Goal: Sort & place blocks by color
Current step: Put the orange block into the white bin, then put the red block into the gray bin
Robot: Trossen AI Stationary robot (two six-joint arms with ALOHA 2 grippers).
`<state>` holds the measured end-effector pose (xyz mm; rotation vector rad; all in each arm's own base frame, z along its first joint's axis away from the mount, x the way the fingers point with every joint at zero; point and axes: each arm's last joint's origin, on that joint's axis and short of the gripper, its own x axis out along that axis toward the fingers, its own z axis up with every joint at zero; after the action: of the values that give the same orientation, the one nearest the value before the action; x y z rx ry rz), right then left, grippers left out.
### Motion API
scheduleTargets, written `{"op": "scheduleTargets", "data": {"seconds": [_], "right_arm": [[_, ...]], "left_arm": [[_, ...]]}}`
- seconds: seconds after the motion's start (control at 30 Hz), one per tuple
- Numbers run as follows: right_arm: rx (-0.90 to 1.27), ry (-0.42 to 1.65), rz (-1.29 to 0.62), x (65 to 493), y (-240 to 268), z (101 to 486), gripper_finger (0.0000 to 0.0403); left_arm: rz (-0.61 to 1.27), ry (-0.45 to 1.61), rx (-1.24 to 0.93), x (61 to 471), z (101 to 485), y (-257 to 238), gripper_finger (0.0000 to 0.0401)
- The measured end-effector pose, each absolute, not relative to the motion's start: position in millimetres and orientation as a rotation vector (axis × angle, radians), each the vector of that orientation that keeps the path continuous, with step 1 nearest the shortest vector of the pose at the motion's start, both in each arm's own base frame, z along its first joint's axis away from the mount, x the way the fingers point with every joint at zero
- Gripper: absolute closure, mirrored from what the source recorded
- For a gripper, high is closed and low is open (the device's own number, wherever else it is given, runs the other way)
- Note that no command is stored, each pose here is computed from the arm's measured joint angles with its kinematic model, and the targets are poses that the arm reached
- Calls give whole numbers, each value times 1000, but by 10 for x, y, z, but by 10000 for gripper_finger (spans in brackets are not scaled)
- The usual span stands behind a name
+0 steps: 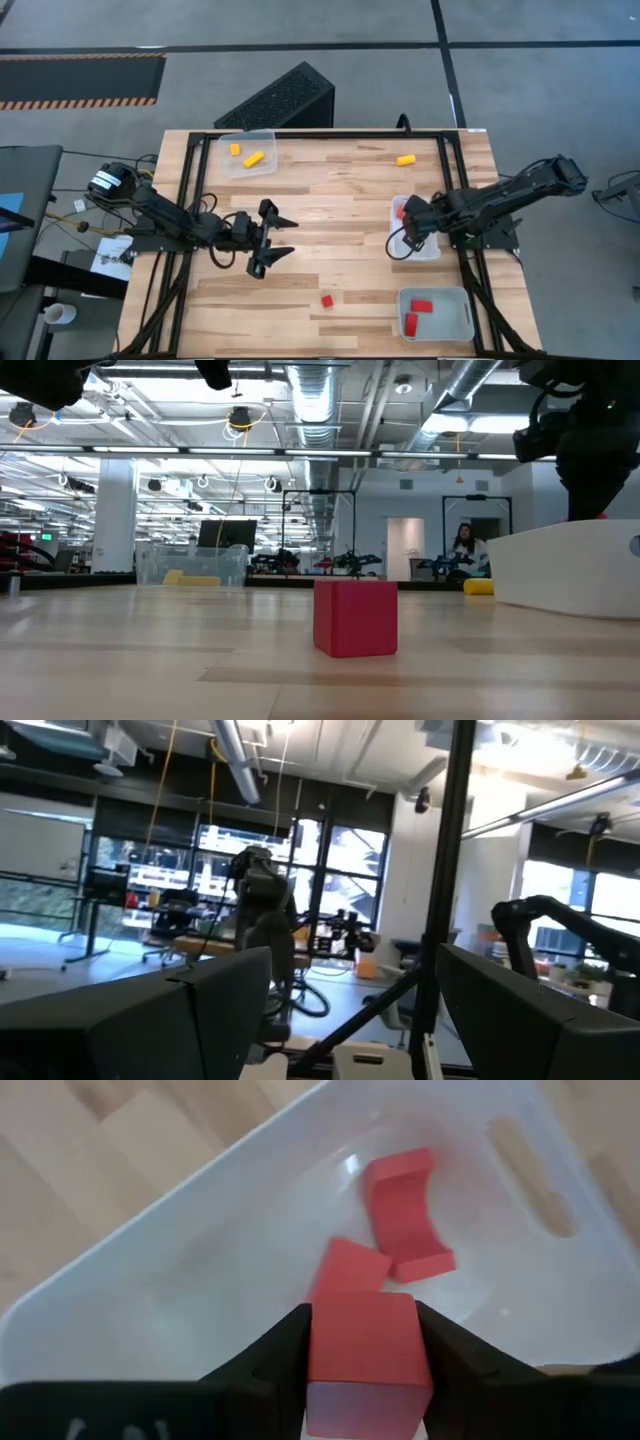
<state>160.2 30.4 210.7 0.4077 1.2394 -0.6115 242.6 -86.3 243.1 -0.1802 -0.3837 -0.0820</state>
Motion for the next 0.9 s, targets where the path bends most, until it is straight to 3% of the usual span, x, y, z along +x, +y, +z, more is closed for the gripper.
{"op": "scheduleTargets", "data": {"seconds": [0.4,0.6,0.9], "right_arm": [[410,1277,-604,1558,301,2001,150],[423,1222,-569,1494,284,2091,133],[487,982,-469,1311,270,2359,132]], "left_arm": [[-84,-363,-197,2433,2413,-866,127],[-90,-322,-195,2446,2376,-873,127],[2,177,-207,2631,2133,-1148,127]]}}
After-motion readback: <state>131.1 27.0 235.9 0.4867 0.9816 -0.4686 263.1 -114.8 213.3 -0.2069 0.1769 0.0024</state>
